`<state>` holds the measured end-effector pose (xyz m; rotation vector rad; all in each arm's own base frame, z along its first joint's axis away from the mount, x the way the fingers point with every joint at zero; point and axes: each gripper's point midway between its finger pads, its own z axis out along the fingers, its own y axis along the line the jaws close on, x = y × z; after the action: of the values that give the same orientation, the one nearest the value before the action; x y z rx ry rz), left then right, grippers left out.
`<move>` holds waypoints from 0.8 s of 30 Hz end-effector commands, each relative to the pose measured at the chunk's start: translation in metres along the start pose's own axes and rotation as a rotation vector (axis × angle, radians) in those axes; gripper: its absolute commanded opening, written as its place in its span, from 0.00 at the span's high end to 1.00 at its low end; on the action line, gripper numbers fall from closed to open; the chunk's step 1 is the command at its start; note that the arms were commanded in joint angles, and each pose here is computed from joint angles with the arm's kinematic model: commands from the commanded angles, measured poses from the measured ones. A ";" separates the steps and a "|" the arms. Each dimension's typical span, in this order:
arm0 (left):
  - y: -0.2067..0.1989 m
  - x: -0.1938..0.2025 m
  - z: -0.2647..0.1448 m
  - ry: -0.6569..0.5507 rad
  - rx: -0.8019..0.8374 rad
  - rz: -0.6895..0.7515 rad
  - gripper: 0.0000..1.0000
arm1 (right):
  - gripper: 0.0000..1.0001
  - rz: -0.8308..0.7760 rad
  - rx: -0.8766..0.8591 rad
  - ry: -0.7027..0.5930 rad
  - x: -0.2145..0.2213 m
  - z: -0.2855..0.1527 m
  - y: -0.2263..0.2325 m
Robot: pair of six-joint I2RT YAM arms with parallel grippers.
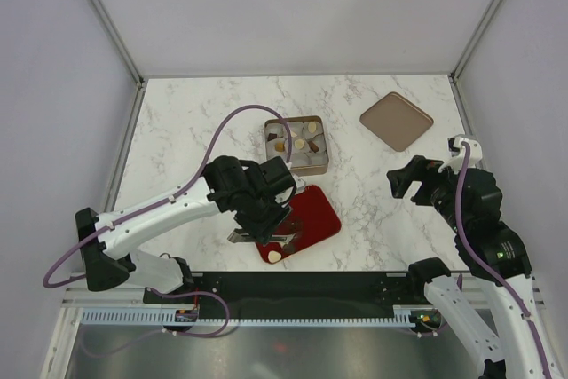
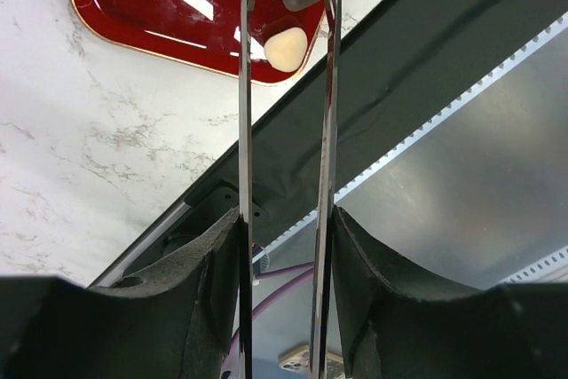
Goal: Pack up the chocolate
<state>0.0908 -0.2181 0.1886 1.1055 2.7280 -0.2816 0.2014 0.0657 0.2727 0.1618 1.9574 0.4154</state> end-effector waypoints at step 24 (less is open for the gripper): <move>0.004 0.019 0.022 0.151 -0.028 0.047 0.48 | 0.06 -0.008 0.006 -0.057 -0.016 -0.010 0.001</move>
<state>0.0872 -0.2151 0.1624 1.1590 2.8161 -0.1903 0.1987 0.0635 0.2741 0.1637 1.9478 0.4086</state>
